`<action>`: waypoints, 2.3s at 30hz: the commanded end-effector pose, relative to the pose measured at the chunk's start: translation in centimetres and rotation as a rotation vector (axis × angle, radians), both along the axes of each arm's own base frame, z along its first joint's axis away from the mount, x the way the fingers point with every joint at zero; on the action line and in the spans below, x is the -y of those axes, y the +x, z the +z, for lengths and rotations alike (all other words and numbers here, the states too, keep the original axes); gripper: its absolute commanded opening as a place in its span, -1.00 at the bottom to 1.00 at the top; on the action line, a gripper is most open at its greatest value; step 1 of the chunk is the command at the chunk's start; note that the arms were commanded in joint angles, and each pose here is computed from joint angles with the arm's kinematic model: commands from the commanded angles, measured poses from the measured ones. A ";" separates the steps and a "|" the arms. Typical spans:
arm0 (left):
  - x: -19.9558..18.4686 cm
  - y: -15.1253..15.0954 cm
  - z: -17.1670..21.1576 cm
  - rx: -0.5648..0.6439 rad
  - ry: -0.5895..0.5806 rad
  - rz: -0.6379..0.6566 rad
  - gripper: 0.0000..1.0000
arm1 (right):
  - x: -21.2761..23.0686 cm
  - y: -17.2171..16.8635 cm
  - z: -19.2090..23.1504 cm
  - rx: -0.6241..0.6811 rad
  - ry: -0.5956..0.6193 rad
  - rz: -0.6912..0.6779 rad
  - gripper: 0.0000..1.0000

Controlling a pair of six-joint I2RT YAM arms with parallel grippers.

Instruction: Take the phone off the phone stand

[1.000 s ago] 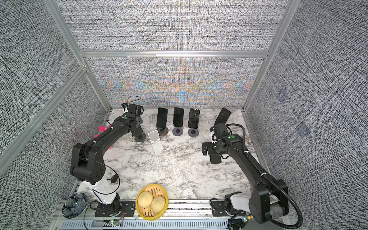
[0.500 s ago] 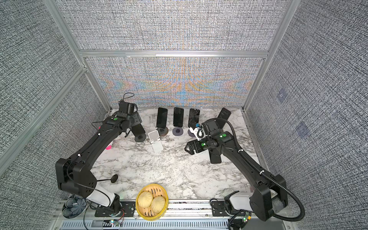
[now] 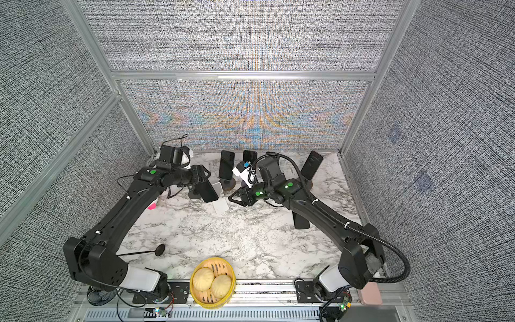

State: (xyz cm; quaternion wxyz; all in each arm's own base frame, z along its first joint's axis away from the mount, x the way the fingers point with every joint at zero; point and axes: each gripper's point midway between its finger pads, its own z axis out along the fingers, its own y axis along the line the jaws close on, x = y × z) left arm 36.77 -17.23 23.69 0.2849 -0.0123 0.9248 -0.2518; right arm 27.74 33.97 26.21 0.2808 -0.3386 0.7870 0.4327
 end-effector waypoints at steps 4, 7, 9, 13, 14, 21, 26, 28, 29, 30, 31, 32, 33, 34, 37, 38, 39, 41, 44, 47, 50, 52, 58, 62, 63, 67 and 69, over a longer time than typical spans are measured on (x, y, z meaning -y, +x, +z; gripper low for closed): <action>4.1 -0.4 1.7 0.015 -0.198 -0.149 -0.06 | -0.6 1.5 -0.1 0.018 0.001 -0.036 -0.23; 5.0 -0.6 1.2 -0.005 -0.212 -0.180 -0.06 | -0.9 1.8 -0.5 0.009 -0.004 -0.048 -0.18; 5.5 -0.7 1.0 -0.012 -0.214 -0.191 -0.06 | -1.2 1.9 -0.7 0.015 -0.013 -0.050 -0.18; 6.0 -0.7 1.0 -0.012 -0.228 -0.203 -0.07 | -1.9 2.4 -1.0 0.049 -0.033 -0.068 -0.20; 6.1 -0.7 1.1 -0.010 -0.230 -0.205 -0.07 | -1.8 2.6 -1.1 0.062 -0.041 -0.079 -0.22; 6.4 -0.9 1.2 -0.007 -0.233 -0.214 -0.09 | -2.4 3.3 -1.3 0.093 -0.054 -0.108 -0.40; 6.7 -0.9 1.3 -0.006 -0.241 -0.215 -0.10 | -3.0 3.6 -1.9 0.091 -0.066 -0.109 -0.52; 6.7 -0.9 1.3 -0.004 -0.241 -0.216 -0.11 | -3.1 3.8 -1.9 0.094 -0.066 -0.116 -0.60; 6.7 -1.0 1.3 -0.006 -0.239 -0.215 -0.11 | -3.1 3.8 -1.9 0.094 -0.066 -0.119 -0.66; 6.7 -1.0 1.2 -0.006 -0.239 -0.214 -0.11 | -3.1 3.9 -1.9 0.096 -0.064 -0.123 -0.72; 6.7 -1.0 1.2 -0.006 -0.237 -0.214 -0.11 | -3.1 3.9 -1.9 0.096 -0.065 -0.125 -0.79; 6.6 -1.0 1.3 -0.003 -0.236 -0.213 -0.11 | -3.1 3.9 -1.8 0.097 -0.062 -0.130 -0.86; 6.7 -1.1 1.2 -0.005 -0.236 -0.213 -0.11 | -3.1 4.0 -1.9 0.097 -0.064 -0.132 -0.91; 6.7 -1.1 1.2 -0.004 -0.236 -0.214 -0.11 | -3.1 4.0 -1.8 0.098 -0.063 -0.134 -0.92; 6.6 -1.1 1.3 0.000 -0.238 -0.213 -0.09 | -3.0 4.0 -1.9 0.096 -0.064 -0.138 -1.00; 6.6 -1.1 1.3 0.000 -0.238 -0.212 -0.05 | -3.0 4.0 -1.8 0.095 -0.063 -0.139 -1.00; 6.6 -1.2 1.3 0.001 -0.238 -0.211 0.04 | -3.0 4.0 -1.9 0.093 -0.063 -0.141 -1.00; 6.6 -1.2 1.3 0.005 -0.240 -0.212 0.31 | -3.0 4.0 -1.9 0.090 -0.060 -0.140 -1.00; 6.4 -1.4 1.5 0.015 -0.242 -0.210 0.77 | -3.0 3.9 -1.8 0.083 -0.057 -0.140 -1.00; 6.3 -1.6 2.0 0.031 -0.248 -0.210 0.97 | -2.9 3.9 -1.8 0.077 -0.063 -0.144 -1.00; 6.1 -1.7 2.5 0.054 -0.239 -0.206 0.97 | -2.5 3.8 -1.9 0.077 -0.075 -0.153 -1.00; 5.6 -1.6 2.7 0.064 -0.211 -0.195 0.97 | -1.9 3.6 -2.0 0.082 -0.092 -0.158 -1.00; 4.6 -2.2 3.3 0.080 -0.120 -0.217 0.97 | 3.5 2.4 -4.0 0.035 -0.192 -0.219 -1.00; 4.0 -2.2 2.7 0.077 -0.047 -0.239 0.97 | 9.1 1.7 -6.4 -0.059 -0.265 -0.303 -1.00; 4.0 -2.3 2.2 0.059 -0.035 -0.248 0.97 | 10.7 1.6 -7.0 -0.089 -0.277 -0.333 -1.00; 3.8 -2.5 1.3 0.045 0.002 -0.276 0.97 | 15.8 0.4 -8.7 -0.189 -0.311 -0.425 -1.00; 3.3 -2.4 1.0 0.060 0.045 -0.280 0.97 | 18.5 -0.1 -9.7 -0.223 -0.365 -0.485 -1.00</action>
